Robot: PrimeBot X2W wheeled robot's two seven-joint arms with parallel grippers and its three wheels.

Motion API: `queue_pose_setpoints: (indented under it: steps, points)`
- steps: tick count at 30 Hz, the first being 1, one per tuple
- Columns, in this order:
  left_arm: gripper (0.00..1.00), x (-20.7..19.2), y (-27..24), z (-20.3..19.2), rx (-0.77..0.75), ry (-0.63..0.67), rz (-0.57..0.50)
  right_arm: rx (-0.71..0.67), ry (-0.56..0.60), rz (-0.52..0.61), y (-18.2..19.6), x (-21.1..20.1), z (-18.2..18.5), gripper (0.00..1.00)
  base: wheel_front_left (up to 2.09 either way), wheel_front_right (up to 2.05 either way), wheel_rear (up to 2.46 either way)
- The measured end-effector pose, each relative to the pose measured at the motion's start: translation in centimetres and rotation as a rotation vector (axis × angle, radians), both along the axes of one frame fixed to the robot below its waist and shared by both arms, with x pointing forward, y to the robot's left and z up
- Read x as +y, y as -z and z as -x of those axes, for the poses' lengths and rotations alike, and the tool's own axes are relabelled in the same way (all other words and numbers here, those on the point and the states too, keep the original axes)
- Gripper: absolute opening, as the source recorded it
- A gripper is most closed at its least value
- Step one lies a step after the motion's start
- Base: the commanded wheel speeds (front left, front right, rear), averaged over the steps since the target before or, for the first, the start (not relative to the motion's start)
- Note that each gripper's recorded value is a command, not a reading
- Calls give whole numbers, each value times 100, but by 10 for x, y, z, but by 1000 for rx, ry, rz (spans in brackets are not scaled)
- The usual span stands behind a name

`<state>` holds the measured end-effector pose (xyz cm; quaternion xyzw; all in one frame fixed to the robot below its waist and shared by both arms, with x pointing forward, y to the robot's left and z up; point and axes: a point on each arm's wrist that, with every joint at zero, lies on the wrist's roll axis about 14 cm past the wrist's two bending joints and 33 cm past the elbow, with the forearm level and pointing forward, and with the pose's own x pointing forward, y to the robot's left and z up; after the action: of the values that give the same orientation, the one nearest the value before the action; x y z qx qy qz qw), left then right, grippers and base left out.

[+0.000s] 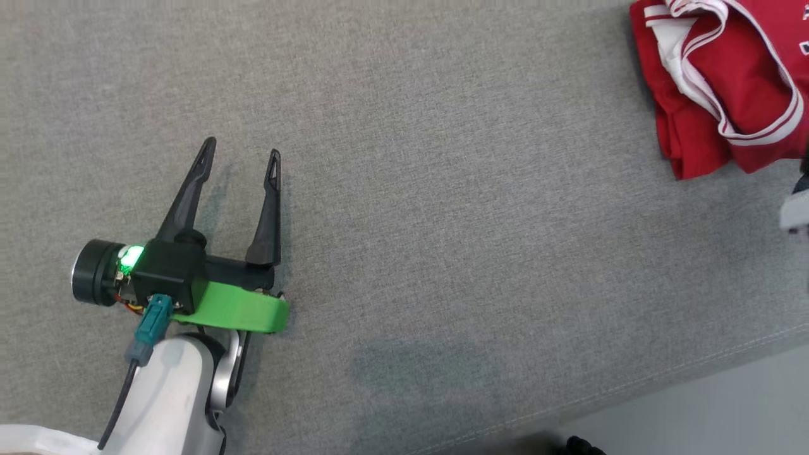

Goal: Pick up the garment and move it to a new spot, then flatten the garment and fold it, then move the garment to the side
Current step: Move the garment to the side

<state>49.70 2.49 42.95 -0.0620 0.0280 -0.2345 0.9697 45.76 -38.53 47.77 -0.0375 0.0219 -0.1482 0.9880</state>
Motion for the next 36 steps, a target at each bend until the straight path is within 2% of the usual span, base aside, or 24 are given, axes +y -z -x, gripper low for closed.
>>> queue_pose_setpoints:
  steps: [10, 19, 26, 36]
  points:
    - [100, 29, -29, 26, -20, -106, 5, -151, -120, -100, -29, 91, 44, 100, 0, 0, 0]
    - [100, 81, -53, 51, -55, -264, -14, -212, -236, -141, -49, 145, 62, 100, 0, 0, 0]
    - [100, 116, -70, 75, -82, -363, -24, -217, -312, -165, -56, 174, 69, 100, 0, 0, 0]
    - [100, 138, -80, 111, -76, -408, -43, -187, -361, -180, -54, 190, 91, 100, 0, 0, 0]
